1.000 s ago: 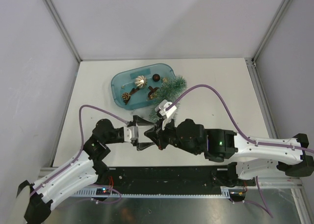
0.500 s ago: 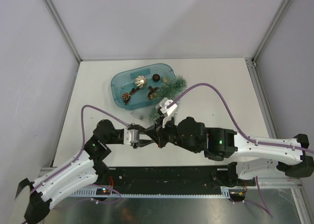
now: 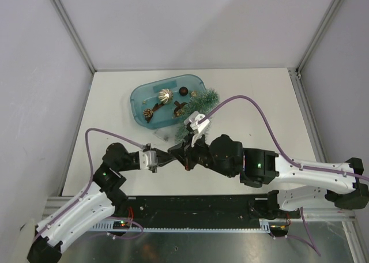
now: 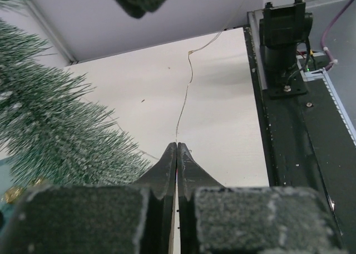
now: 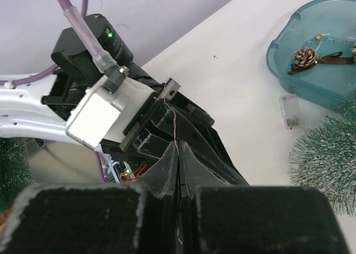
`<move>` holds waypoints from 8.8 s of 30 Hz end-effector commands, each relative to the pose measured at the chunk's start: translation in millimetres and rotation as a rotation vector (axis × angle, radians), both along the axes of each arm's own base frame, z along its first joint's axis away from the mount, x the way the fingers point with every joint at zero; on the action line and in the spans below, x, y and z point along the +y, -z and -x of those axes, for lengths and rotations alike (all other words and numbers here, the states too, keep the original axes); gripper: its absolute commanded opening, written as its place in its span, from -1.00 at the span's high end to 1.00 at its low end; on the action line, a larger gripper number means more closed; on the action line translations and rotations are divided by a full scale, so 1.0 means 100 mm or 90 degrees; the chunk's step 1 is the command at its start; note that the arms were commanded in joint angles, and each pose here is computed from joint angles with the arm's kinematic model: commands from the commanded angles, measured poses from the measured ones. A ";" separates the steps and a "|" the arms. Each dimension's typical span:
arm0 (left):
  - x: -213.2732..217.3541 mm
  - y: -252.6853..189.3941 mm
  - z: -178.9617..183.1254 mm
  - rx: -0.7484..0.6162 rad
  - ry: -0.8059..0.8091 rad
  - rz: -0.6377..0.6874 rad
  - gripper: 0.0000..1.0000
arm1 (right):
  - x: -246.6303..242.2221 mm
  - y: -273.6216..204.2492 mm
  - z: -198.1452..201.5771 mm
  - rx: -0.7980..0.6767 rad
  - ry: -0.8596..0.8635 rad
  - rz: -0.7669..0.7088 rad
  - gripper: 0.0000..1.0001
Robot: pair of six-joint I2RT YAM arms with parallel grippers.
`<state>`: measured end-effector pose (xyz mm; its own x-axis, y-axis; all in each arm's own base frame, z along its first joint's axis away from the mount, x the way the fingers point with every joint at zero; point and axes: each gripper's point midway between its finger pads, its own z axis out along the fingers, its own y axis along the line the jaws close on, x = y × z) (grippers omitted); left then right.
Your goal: Decorate the small christmas tree
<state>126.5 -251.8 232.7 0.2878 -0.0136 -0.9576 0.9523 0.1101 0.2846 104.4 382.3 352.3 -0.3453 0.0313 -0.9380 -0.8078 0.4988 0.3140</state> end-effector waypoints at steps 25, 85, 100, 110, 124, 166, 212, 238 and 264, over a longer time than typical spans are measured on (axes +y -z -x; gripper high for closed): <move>1.15 -0.51 -0.66 0.050 -0.498 0.019 1.00 | -0.04 -0.71 -0.79 -0.118 0.071 -0.063 1.00; 0.67 -1.02 -1.73 -0.132 -0.537 0.095 0.83 | -0.67 -1.09 -3.41 -0.278 0.320 0.007 1.00; 0.73 -0.90 -1.60 -0.131 -0.538 0.099 0.08 | -1.43 -0.89 -3.65 -0.236 0.422 -0.005 1.00; 0.74 -0.84 -1.50 -0.101 -0.523 0.100 0.01 | -2.34 -0.91 -3.35 -0.251 0.559 0.021 1.00; 0.73 -0.83 -1.42 -0.067 -0.504 0.104 -0.02 | -3.40 -0.42 -2.77 -0.157 0.755 0.085 1.00; 0.40 -1.14 -0.85 0.011 -0.269 0.107 0.13 | -0.60 -0.10 -0.52 -0.217 0.253 0.131 0.99; 0.35 -1.06 -0.70 -0.005 -0.218 0.097 0.01 | -1.65 -1.46 -0.73 -0.293 0.359 0.023 -0.05; 0.37 -1.09 -0.72 0.003 -0.218 0.090 0.02 | -2.58 0.33 -2.05 0.138 0.281 -0.019 -0.65; 0.38 -1.06 -0.69 0.009 -0.215 0.091 0.02 | -2.41 0.37 -1.64 0.085 0.138 -0.188 -0.58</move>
